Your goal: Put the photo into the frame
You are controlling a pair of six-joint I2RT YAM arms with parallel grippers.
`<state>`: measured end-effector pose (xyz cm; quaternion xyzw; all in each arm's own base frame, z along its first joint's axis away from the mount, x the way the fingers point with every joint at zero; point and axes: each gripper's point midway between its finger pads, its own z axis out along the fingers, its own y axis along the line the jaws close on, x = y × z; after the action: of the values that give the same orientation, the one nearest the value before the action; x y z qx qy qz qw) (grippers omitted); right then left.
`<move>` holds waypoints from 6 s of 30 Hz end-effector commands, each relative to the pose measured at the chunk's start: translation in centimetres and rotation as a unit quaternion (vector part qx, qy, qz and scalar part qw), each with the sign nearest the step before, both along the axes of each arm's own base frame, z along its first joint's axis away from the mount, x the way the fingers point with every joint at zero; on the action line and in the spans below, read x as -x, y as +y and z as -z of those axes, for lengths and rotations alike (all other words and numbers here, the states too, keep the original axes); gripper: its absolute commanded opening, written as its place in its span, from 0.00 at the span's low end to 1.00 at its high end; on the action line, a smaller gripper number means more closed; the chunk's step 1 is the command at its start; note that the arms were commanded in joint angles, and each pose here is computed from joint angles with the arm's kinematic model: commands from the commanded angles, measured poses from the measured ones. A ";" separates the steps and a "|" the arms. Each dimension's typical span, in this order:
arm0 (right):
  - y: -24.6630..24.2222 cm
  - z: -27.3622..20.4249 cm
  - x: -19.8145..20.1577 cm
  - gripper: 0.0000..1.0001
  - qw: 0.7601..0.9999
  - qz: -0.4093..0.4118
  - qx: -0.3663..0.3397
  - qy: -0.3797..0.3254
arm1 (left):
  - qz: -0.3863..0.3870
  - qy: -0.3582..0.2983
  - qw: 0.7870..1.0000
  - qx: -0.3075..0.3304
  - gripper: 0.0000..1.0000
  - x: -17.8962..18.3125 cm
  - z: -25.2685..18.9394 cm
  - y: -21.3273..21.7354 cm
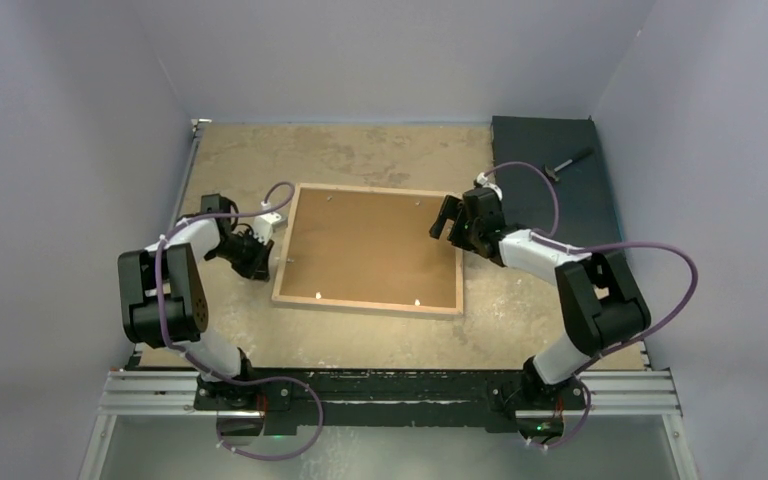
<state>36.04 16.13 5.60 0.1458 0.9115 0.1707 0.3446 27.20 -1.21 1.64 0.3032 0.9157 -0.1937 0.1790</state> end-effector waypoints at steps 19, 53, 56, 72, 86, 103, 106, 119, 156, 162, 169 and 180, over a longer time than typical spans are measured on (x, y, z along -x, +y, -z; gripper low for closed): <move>8.6 -0.5 -13.0 0.99 0.993 -0.099 -0.046 -0.043 | 0.167 0.001 0.984 -0.057 0.04 2.1 1.1 -7.6; 7.1 -5.6 -3.7 0.99 0.995 -0.079 -0.053 -0.019 | -0.155 -0.137 0.978 -0.013 0.42 -18.4 -9.2 4.2; 6.4 -4.4 0.0 0.99 0.993 -0.093 -0.073 -0.006 | -0.182 -0.124 0.975 -0.034 0.37 -18.9 -6.6 5.8; 7.8 -0.6 5.3 0.99 0.977 -0.132 -0.159 0.058 | -0.099 -0.015 0.995 -0.018 0.29 -10.7 0.6 1.6; 5.2 -1.5 -1.6 0.99 0.995 -0.074 -0.061 0.028 | 0.024 0.046 0.999 0.008 0.27 -0.9 1.1 -5.0; 14.0 -10.6 1.5 0.94 0.967 -0.205 -0.096 -0.117 | -0.032 0.026 0.991 0.130 0.45 -3.0 -5.5 -3.4; 18.4 -10.7 3.6 0.89 0.943 -0.279 -0.131 -0.127 | -0.018 0.047 0.988 0.146 0.49 -2.0 -4.6 -4.0; 27.7 -7.7 7.5 0.85 0.901 -0.378 -0.192 -0.094 | 0.018 0.076 0.987 0.138 0.37 -0.5 -1.4 -5.2; 35.3 -1.9 10.7 0.81 0.871 -0.438 -0.215 -0.052 | 0.011 0.088 0.990 0.106 0.05 -0.2 1.3 -4.5; 35.6 -1.6 11.5 0.81 0.867 -0.446 -0.217 -0.045 | 0.009 0.084 0.991 0.106 0.04 -0.4 1.2 -4.4; 35.7 -1.3 11.5 0.80 0.868 -0.445 -0.215 -0.044 | 0.008 0.082 0.991 0.105 0.03 -0.5 1.1 -4.4; 36.5 -0.9 10.9 0.80 0.867 -0.449 -0.210 -0.046 | 0.009 0.081 0.991 0.107 0.03 -0.3 0.9 -4.5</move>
<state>24.98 51.77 6.07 -0.2102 0.8104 0.4955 0.2313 26.99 -6.70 2.59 0.2417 0.8941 -0.3564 0.1233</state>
